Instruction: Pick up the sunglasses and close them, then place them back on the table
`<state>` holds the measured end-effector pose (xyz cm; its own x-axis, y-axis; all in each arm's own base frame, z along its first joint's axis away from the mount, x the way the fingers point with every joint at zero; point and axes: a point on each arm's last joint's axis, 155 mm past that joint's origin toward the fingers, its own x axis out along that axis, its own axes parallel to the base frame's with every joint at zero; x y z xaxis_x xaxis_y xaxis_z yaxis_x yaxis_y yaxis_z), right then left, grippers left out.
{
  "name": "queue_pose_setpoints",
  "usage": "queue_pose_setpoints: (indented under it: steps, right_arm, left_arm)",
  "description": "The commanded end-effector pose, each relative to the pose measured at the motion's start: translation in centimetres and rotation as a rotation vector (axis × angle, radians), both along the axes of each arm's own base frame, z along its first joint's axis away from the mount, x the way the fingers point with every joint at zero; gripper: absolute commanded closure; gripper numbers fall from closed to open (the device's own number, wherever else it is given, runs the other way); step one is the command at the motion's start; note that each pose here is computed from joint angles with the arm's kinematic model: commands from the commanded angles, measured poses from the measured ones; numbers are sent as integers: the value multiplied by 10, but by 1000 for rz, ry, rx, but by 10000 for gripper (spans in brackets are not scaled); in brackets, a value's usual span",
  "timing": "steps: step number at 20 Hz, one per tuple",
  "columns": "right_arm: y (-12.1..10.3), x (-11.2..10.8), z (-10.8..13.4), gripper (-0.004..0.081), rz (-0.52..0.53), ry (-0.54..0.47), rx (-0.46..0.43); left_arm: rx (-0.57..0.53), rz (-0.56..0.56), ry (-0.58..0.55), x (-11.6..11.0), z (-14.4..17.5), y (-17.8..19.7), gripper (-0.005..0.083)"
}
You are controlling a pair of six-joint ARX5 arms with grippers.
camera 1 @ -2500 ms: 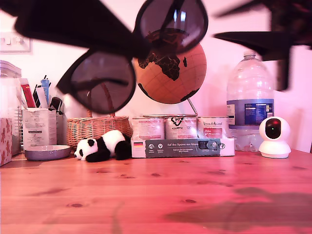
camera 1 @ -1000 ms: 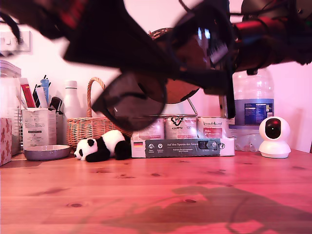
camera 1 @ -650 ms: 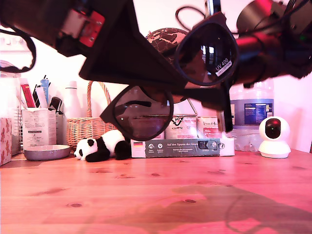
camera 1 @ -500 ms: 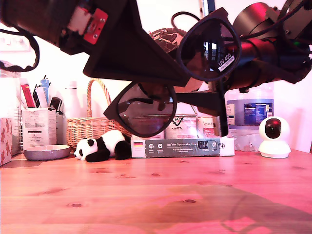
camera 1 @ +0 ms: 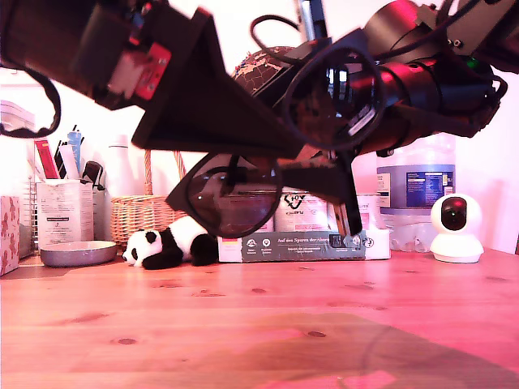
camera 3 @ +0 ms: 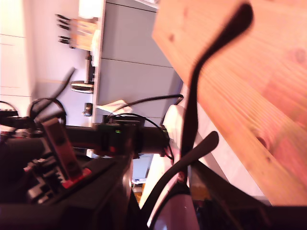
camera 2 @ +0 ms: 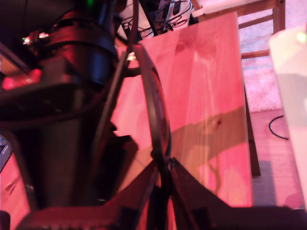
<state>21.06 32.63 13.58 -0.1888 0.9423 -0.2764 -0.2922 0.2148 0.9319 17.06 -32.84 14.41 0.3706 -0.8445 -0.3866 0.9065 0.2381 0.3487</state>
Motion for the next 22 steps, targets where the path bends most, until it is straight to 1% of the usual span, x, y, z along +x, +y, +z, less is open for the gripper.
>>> queue_pose_setpoints:
  steps: [1,2,4,6,9,12,14,18,20,22]
  right_arm:
    - [0,-12,-22,447,32,-2,-36]
    - [0,-10,-24,447,21,-7,-42]
    - [-6,3,-26,447,-24,-24,-55]
    - [-14,20,-26,447,-77,-45,-58]
    - [-31,52,-22,447,-177,-66,-58]
    - [-45,73,-16,447,-238,-80,-55]
    - [-49,79,-13,447,-254,-85,-53]
    - [-48,81,-11,447,-255,-98,-47]
    - [-47,84,-7,447,-256,-124,-33]
    - [-44,88,2,447,-251,-183,-1]
  left_arm:
    - [-111,52,-65,20,40,-2,793]
    - [-111,57,-65,22,39,-1,793]
    - [-110,61,-65,23,39,0,793]
    - [-98,60,-58,22,36,1,793]
    - [-65,56,-36,20,26,3,793]
    - [-63,53,-33,19,26,3,793]
    - [-62,53,-33,19,26,3,793]
    - [-60,53,-32,19,25,3,793]
    - [-51,45,-22,17,22,3,793]
    - [-74,-10,13,6,24,-2,793]
